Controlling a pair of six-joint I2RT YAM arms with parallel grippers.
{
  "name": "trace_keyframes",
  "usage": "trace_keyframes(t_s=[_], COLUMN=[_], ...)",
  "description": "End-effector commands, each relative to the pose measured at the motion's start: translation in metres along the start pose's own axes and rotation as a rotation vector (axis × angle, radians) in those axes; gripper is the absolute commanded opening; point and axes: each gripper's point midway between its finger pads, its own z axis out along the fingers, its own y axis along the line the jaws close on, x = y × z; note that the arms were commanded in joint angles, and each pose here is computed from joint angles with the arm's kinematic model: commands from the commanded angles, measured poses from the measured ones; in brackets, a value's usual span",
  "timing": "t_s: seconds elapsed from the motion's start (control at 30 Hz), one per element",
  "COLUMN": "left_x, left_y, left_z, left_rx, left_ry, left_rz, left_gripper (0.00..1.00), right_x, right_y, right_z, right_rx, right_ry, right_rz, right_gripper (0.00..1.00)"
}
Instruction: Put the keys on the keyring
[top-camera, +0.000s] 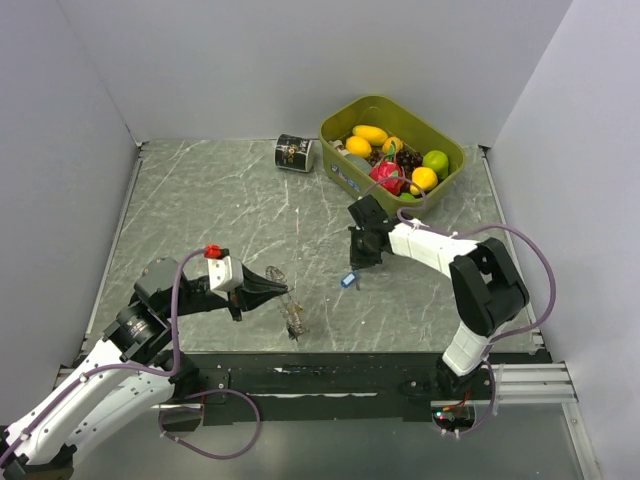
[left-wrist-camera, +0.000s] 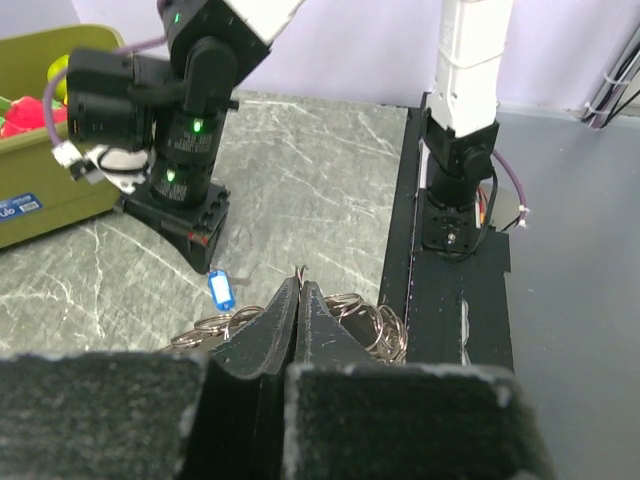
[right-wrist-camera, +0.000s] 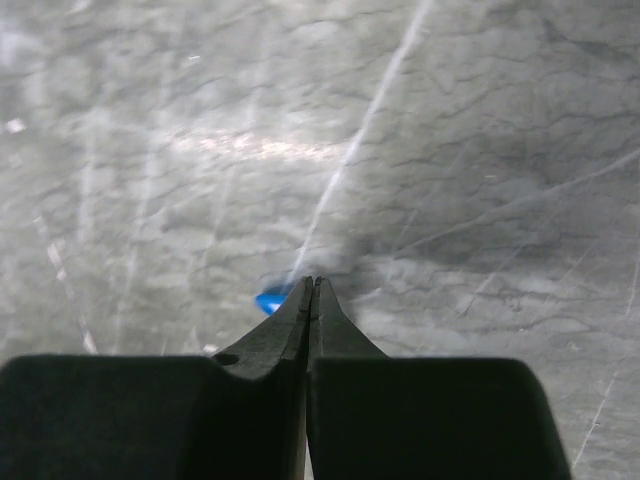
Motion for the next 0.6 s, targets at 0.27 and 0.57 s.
trace_keyframes(t_s=[0.27, 0.57], left_x=[-0.029, -0.033], left_y=[0.0, -0.003], left_z=[-0.006, -0.005], left_rx=[-0.013, 0.008], left_ry=[-0.051, -0.044], left_rz=[0.1, 0.111], left_gripper=[0.01, 0.01], right_x=[-0.033, -0.019], right_y=[0.06, 0.091], right_z=[-0.119, -0.211], right_rx=[-0.349, -0.675], right_ry=[-0.296, -0.544], right_rz=[-0.326, -0.583], right_gripper=[0.0, 0.0])
